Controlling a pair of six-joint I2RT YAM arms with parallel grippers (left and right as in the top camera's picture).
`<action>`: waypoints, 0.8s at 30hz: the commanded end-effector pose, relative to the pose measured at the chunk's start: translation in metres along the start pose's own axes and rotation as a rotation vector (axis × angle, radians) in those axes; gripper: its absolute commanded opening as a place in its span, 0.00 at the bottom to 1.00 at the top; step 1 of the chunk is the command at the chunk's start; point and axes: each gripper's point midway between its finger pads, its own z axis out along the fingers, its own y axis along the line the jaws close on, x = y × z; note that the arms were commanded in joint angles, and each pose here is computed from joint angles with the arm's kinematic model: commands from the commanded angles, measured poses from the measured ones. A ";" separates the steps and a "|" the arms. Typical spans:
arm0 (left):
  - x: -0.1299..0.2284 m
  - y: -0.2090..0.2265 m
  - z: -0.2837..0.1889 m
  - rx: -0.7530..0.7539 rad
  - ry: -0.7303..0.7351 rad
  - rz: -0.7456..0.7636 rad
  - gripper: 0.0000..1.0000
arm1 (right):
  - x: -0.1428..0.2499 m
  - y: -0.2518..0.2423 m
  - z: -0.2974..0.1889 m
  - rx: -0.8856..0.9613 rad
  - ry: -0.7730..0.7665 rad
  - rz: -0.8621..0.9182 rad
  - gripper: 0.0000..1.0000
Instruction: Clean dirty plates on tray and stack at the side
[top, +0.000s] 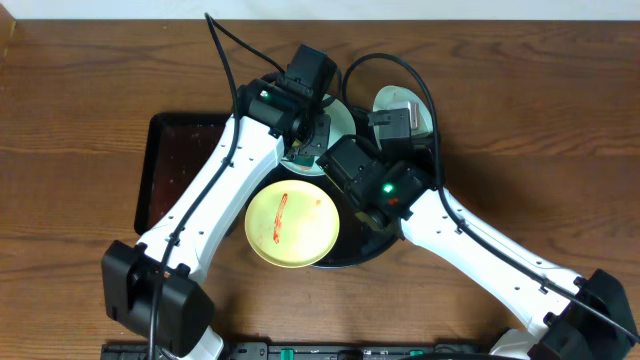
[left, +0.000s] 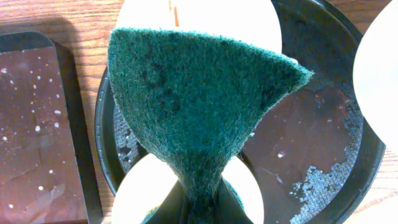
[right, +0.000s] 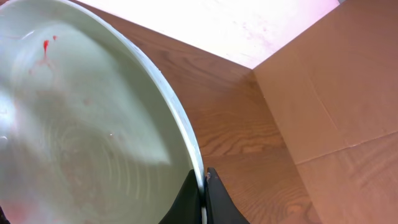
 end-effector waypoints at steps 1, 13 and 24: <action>-0.003 -0.001 -0.003 0.002 -0.009 -0.013 0.07 | -0.011 -0.012 -0.004 0.038 -0.038 0.059 0.01; -0.003 -0.001 -0.003 0.002 -0.010 -0.013 0.08 | 0.042 0.031 0.014 -0.291 0.296 0.079 0.01; 0.005 -0.022 -0.002 0.121 0.034 0.066 0.07 | 0.076 0.074 0.004 -1.065 0.513 -0.126 0.01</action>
